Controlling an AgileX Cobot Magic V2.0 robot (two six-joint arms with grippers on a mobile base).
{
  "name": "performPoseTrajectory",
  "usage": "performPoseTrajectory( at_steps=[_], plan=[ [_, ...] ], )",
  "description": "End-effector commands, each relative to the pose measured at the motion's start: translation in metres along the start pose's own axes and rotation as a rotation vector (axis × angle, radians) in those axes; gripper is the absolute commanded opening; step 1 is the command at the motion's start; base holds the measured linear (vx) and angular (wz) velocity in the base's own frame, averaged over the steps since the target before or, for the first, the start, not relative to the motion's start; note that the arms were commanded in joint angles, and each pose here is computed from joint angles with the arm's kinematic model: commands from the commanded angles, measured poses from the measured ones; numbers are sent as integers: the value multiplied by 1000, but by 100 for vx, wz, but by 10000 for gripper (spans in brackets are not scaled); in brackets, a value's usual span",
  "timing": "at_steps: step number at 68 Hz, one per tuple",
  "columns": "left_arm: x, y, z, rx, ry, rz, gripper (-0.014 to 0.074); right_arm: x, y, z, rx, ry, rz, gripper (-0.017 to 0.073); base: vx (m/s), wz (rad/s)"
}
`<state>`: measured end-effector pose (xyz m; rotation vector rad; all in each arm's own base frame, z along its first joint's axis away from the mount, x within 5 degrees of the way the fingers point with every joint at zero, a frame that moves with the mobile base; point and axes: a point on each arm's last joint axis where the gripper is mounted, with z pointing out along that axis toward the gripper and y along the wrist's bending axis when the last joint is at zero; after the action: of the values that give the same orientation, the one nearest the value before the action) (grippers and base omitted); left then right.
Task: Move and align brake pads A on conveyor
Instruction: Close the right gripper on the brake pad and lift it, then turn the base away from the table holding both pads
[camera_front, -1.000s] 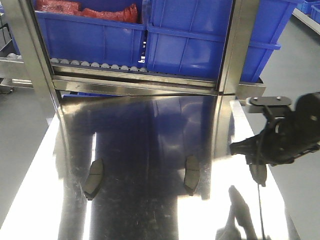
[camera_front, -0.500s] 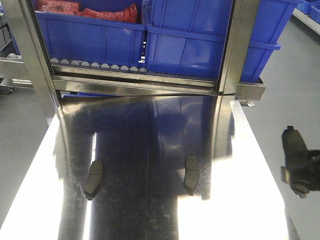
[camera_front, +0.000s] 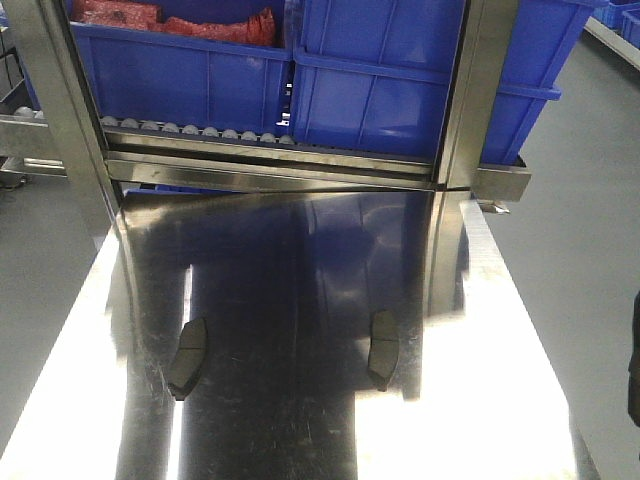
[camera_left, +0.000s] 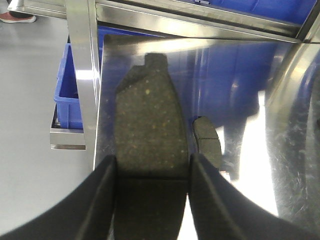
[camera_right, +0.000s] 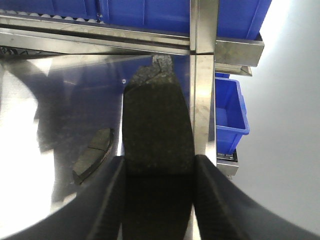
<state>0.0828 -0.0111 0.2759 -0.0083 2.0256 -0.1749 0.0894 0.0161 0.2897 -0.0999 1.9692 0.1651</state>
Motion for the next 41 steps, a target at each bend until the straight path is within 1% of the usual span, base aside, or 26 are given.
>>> performPoseTrajectory(
  at_steps=[1,41],
  plan=[
    [-16,-2,-4,19,-111,-11,-6,-16,1,-4,-7,-120,-14,-12,0,0],
    [-16,-2,-4,19,-111,-11,-6,-16,1,-4,-6,-110,-14,-12,0,0]
  ],
)
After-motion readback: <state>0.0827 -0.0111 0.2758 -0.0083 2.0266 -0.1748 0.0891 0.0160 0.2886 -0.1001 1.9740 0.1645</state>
